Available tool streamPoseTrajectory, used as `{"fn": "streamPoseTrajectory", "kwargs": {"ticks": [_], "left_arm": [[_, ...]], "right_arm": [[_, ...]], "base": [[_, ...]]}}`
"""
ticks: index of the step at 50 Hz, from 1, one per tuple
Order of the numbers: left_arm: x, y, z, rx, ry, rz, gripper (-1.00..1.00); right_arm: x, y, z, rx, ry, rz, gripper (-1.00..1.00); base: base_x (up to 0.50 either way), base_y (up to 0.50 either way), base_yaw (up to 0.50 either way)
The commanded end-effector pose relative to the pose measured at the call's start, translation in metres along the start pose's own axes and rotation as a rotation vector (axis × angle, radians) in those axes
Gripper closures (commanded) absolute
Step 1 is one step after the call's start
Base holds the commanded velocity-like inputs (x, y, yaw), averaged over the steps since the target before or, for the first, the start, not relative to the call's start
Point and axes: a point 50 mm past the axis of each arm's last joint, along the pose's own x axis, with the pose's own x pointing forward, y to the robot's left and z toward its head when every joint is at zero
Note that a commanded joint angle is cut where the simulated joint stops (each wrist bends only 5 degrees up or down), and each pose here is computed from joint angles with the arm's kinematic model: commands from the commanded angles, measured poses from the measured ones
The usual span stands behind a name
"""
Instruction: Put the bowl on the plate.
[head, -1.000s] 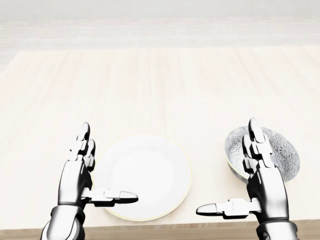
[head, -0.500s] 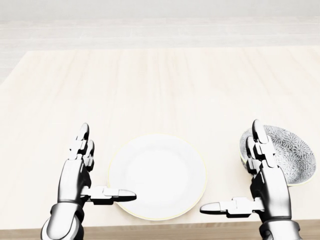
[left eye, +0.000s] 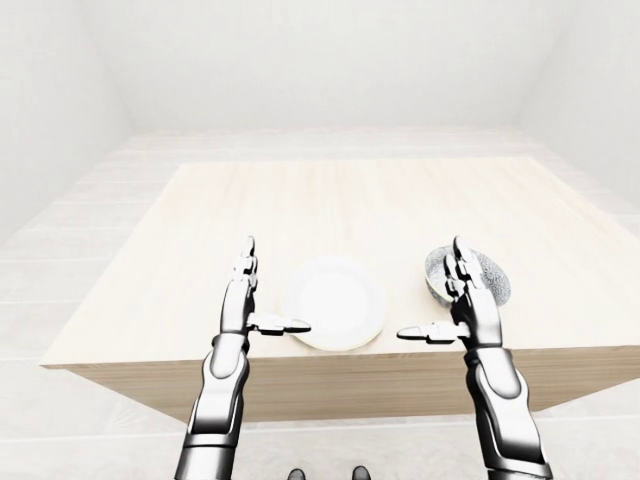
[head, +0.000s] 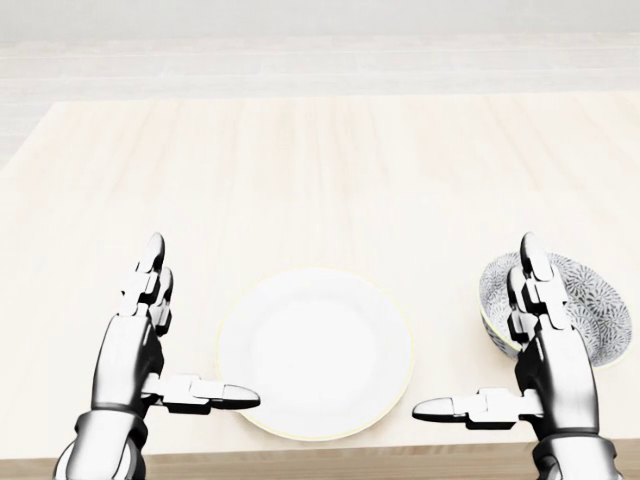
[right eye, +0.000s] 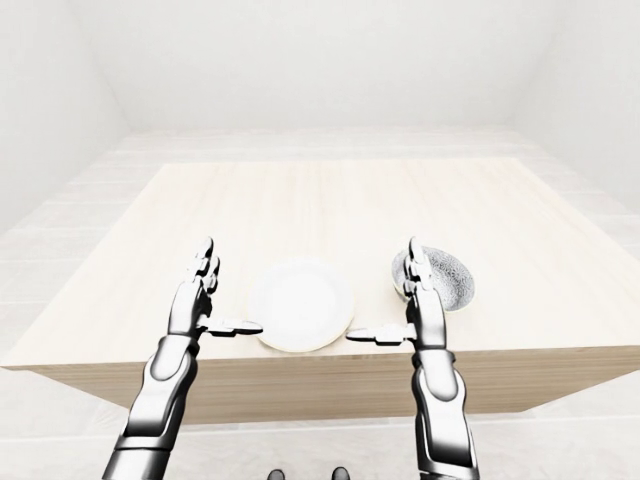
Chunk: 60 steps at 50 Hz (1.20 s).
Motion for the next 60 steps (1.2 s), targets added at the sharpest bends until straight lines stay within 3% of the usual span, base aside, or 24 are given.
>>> {"fn": "streamPoseTrajectory", "kwargs": {"ticks": [1, 7, 12, 16, 22, 23, 33, 39, 51, 60], "left_arm": [[-0.006, 0.010, 0.024, 0.083, -0.033, -0.020, -1.00], [-0.003, 0.014, 0.030, 0.098, -0.039, 0.001, -1.00], [-0.001, 0.017, 0.033, 0.107, -0.048, 0.015, -1.00], [0.000, 0.018, 0.033, 0.113, -0.049, 0.021, -1.00], [0.003, 0.022, 0.043, 0.122, -0.088, 0.038, -1.00], [0.003, 0.022, 0.044, 0.122, -0.092, 0.036, -1.00], [0.001, 0.022, 0.054, 0.123, -0.134, 0.040, -1.00], [-0.004, 0.024, 0.054, 0.120, -0.135, 0.046, -1.00], [-0.002, 0.027, 0.051, 0.118, -0.122, 0.053, -1.00], [0.002, 0.027, 0.053, 0.119, -0.132, 0.062, -1.00]], "right_arm": [[0.004, -0.008, 0.004, -0.059, 0.002, -0.021, -1.00], [0.007, -0.014, 0.014, -0.175, -0.020, -0.051, -1.00], [0.023, -0.026, 0.020, -0.351, -0.021, -0.122, -1.00], [0.028, -0.035, 0.032, -0.408, -0.056, -0.192, -1.00], [0.046, -0.051, 0.046, -0.683, -0.042, -0.261, -1.00], [0.048, -0.050, 0.047, -0.740, -0.035, -0.217, -1.00], [0.067, -0.055, 0.050, -1.061, 0.008, -0.192, -1.00], [0.071, -0.051, 0.035, -1.235, 0.095, -0.104, -1.00], [0.068, -0.048, 0.020, -1.388, 0.184, -0.037, -1.00], [0.062, -0.049, 0.008, -1.433, 0.242, -0.005, -1.00]], "base": [[0.00, 0.00, 0.00], [0.00, 0.00, 0.00], [0.00, 0.00, 0.00], [0.00, 0.00, 0.00], [0.00, 0.00, 0.00], [0.00, 0.00, 0.00], [0.00, 0.00, 0.00], [0.00, 0.00, 0.00], [0.00, 0.00, 0.00], [0.00, 0.00, 0.00]]}}
